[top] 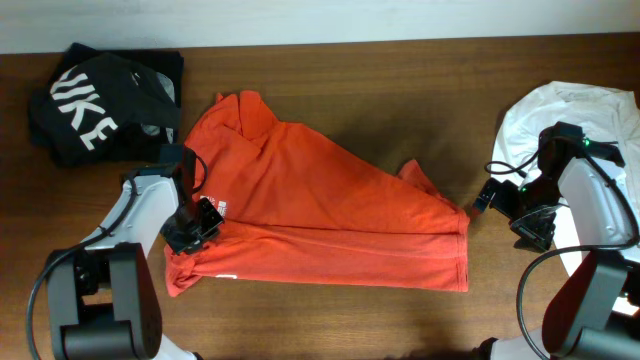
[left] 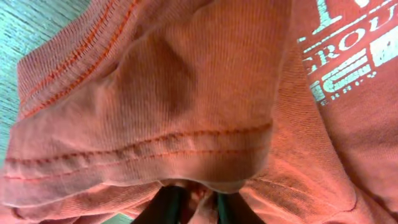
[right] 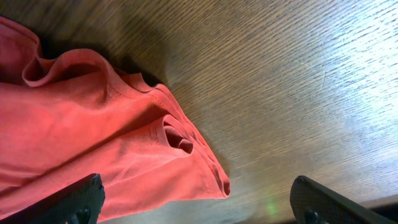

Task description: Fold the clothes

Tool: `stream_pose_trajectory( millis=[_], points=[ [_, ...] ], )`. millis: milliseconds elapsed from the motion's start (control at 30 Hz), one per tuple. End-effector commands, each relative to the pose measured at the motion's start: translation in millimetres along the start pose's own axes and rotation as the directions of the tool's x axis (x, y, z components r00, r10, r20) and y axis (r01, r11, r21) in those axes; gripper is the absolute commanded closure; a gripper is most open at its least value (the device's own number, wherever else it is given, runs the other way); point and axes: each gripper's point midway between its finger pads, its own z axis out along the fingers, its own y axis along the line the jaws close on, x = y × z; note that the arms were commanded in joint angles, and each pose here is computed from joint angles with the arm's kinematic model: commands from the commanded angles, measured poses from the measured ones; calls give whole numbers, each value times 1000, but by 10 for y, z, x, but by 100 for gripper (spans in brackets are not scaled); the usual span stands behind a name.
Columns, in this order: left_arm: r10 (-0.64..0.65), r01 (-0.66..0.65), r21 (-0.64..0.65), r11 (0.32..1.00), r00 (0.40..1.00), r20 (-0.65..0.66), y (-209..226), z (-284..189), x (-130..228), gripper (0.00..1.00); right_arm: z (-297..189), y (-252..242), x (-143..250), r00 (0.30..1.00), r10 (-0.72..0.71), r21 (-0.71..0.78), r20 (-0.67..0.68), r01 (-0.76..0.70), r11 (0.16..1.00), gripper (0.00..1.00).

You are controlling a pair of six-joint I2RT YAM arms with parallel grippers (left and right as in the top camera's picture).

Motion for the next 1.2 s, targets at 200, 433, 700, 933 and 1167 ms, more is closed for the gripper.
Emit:
stream_pose_trajectory(
  millis=[200,433,700,933,1167],
  points=[
    [-4,3,22,1000,998,69,-77,-40,-203,99,-38,27,-37,1000,-8,-11,16,9,1000,1],
    [-10,-15,122,992,979,205,-323,-103,-538,99,-38,27,-38,1000,-8,-11,16,9,1000,1],
    [155,-191,107,976,949,274,-468,-483,-724,65,-38,27,-38,1000,-8,-11,16,9,1000,1],
    [257,-275,55,960,941,220,-417,-1155,-614,1,-38,27,-38,1000,-8,-11,16,9,1000,1],
    [258,-259,-29,966,966,-27,-33,-569,-93,62,-38,27,-38,1000,-8,-11,16,9,1000,1]
  ],
)
